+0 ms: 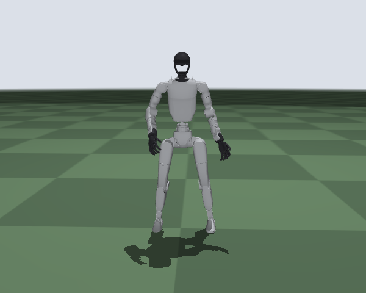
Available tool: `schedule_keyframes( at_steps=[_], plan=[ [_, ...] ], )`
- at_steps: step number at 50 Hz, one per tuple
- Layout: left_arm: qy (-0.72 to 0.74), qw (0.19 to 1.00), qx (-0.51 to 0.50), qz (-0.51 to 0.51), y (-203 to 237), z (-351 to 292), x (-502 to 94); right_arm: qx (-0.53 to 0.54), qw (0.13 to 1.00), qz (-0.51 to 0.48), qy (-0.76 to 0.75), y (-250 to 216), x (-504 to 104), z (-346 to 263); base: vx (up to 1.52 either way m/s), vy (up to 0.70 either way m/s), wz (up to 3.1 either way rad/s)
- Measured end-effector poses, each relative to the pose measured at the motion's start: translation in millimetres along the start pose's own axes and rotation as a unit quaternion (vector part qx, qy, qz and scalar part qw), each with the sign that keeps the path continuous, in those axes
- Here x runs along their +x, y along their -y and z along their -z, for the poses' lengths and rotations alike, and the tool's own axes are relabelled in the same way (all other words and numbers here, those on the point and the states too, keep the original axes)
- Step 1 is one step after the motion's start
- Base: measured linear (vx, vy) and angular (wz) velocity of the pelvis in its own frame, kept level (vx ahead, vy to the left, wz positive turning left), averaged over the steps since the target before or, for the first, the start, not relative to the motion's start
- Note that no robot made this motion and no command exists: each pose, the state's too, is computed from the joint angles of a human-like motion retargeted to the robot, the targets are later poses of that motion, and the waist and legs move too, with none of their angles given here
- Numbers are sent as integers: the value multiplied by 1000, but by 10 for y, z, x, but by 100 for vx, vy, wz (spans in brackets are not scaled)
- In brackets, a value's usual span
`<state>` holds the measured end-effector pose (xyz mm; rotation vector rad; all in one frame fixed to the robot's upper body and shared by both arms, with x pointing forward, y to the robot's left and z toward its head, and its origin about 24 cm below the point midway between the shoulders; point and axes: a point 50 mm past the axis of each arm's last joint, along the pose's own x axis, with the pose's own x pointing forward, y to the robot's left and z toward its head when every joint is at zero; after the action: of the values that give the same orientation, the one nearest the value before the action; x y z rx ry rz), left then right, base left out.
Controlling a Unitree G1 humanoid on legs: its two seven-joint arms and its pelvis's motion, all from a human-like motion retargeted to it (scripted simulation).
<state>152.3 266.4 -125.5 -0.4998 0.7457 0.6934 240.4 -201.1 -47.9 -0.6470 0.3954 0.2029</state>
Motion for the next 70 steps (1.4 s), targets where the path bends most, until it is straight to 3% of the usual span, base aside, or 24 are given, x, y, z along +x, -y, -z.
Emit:
schedule_keyframes(
  at_steps=[4,8,15,23,26,30,35,43,50,55,60,63,65,67,70],
  plan=[
    [-8,985,-160,-70,-125,118,-30,101,991,36,-81,-118,-26,268,-2,-4,-22],
    [-7,951,-293,-95,-118,174,-47,110,984,49,-132,-198,-46,432,0,-4,-4],
    [46,894,-431,-114,-290,5,-70,97,980,67,-160,-223,-145,586,10,-9,30],
    [249,795,-541,-115,-665,-928,-334,111,976,112,-153,-50,-90,528,17,-15,-8],
    [353,804,-471,-84,-698,-1497,-576,85,983,115,-113,101,7,353,15,-17,-40],
    [522,803,-276,-75,-518,-2354,-1115,27,990,130,-51,310,51,128,13,-14,-31],
    [732,671,-27,-116,33,-3165,-2022,-36,993,102,-36,478,-35,107,14,-4,-11],
    [889,416,172,-82,1480,-3481,-3109,-81,995,39,-45,440,-7,159,21,3,20],
    [866,322,382,-22,2756,-3300,-3083,-52,994,-34,-91,-72,-4,366,51,10,-33],
    [736,372,565,44,3239,-2808,-2132,-88,983,-99,-129,-496,-138,543,70,19,-22],
    [523,609,583,122,2762,-2045,-914,-76,977,-93,-175,-694,-374,769,69,21,35],
    [395,811,405,147,2307,-1671,-510,-51,979,-36,-194,-592,-406,832,63,19,24],
    [292,916,229,150,1977,-1388,-311,-39,977,-3,-210,-529,-447,891,63,17,28],
    [195,970,54,134,1652,-1104,-163,-30,973,17,-228,-478,-477,945,59,16,-3],
    [80,978,-172,85,1209,-735,-19,-17,968,29,-249,-370,-432,970,55,13,-12]
  ],
)
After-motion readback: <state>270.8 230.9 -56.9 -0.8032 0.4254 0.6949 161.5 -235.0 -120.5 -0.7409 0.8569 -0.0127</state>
